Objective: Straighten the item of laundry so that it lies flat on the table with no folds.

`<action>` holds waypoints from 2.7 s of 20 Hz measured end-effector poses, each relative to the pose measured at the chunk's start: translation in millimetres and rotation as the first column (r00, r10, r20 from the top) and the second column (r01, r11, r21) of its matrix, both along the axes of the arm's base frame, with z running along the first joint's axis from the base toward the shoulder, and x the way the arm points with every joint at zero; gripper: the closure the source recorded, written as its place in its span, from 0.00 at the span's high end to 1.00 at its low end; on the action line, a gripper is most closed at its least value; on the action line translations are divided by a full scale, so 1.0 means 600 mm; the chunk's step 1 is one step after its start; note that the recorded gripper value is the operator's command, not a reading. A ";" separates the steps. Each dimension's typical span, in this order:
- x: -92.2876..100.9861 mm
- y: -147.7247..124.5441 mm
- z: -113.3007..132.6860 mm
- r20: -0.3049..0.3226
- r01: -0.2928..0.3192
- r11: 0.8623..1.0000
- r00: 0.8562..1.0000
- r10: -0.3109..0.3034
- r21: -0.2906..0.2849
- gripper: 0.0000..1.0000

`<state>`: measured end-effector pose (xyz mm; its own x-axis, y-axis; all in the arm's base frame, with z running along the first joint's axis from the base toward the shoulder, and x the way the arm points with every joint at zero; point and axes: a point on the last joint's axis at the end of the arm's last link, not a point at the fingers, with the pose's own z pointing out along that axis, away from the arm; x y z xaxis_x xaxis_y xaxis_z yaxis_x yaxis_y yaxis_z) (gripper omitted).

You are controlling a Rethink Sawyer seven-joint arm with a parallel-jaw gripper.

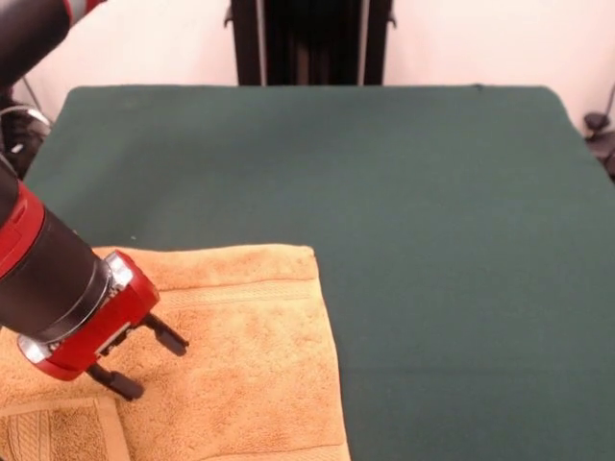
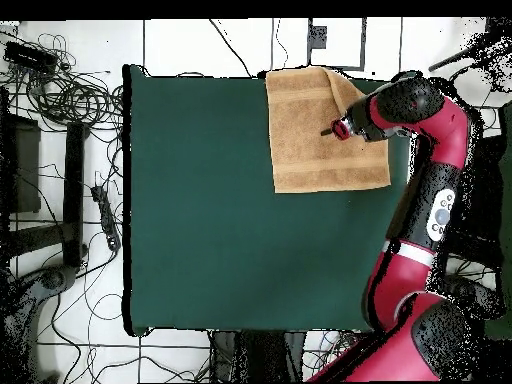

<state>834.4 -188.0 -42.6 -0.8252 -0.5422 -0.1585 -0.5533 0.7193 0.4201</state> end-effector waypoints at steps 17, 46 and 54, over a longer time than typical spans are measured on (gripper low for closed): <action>0.020 -0.036 0.036 -0.119 0.021 0.980 0.992 -0.045 -0.196 1.00; -0.059 -0.039 0.009 0.105 0.207 0.926 0.977 -0.183 -0.315 1.00; -0.116 -0.014 0.026 0.061 0.204 0.916 0.979 -0.195 -0.344 1.00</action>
